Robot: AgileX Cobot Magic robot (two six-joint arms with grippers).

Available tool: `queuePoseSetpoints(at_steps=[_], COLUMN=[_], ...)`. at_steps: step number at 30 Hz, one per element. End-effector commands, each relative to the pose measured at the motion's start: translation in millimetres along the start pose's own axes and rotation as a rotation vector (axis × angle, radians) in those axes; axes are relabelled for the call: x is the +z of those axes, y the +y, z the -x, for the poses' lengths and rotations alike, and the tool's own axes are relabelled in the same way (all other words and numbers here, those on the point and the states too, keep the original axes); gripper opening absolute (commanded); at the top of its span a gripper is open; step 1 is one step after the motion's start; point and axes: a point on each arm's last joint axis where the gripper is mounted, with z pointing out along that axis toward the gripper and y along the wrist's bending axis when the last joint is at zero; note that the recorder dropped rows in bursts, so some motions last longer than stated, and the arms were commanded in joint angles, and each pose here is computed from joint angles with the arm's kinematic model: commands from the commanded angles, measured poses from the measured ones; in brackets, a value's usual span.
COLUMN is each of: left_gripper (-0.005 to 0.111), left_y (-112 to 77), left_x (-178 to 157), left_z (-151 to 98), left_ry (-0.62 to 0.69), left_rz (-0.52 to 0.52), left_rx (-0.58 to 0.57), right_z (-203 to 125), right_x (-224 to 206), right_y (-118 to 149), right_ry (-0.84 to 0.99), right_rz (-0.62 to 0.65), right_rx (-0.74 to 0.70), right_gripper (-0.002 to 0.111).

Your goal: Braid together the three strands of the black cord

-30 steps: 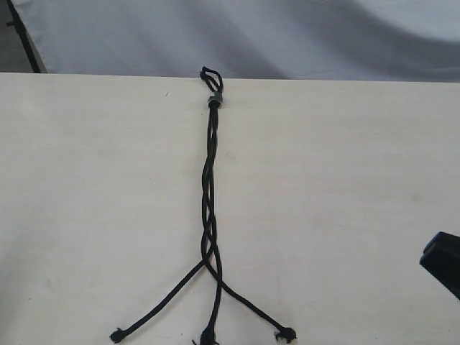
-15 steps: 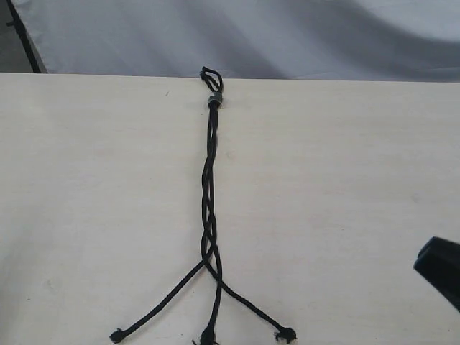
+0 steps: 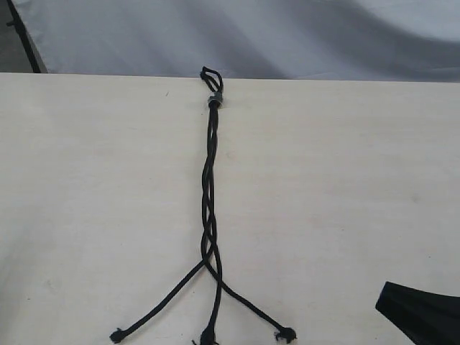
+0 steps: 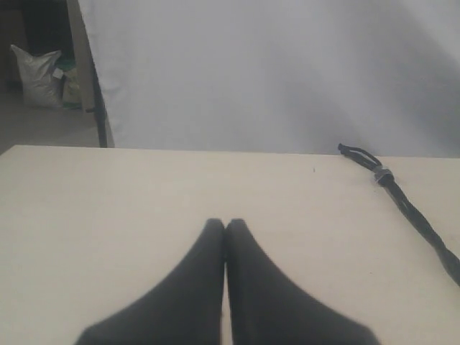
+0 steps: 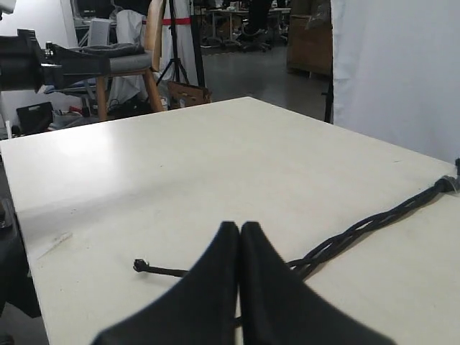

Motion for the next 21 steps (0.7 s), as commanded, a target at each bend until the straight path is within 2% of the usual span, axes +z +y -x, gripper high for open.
queuePoseSetpoints(at_steps=[1, 6, 13, 17, 21], left_gripper=[0.001, 0.001, 0.001, 0.001, 0.001], left_y=[-0.1, -0.1, -0.1, -0.1, -0.1], left_x=[0, 0, 0, 0, 0], left_z=[-1, -1, -1, -1, -1], left_ry=[0.002, 0.002, 0.002, 0.002, 0.002], left_rz=[0.000, 0.000, 0.000, 0.000, 0.000], left_rx=[-0.020, -0.020, -0.020, -0.020, -0.020], right_z=[-1, 4, 4, 3, 2], right_x=[-1, -5, -19, -25, -29], right_y=[-4, -23, -44, -49, -45], right_ry=[-0.001, -0.063, -0.142, -0.155, -0.165], right_rz=[-0.069, -0.371, -0.780, -0.899, -0.921], right_rx=[0.016, 0.056, 0.208, 0.212, 0.191], right_gripper=[0.000, 0.000, 0.000, 0.000, 0.000])
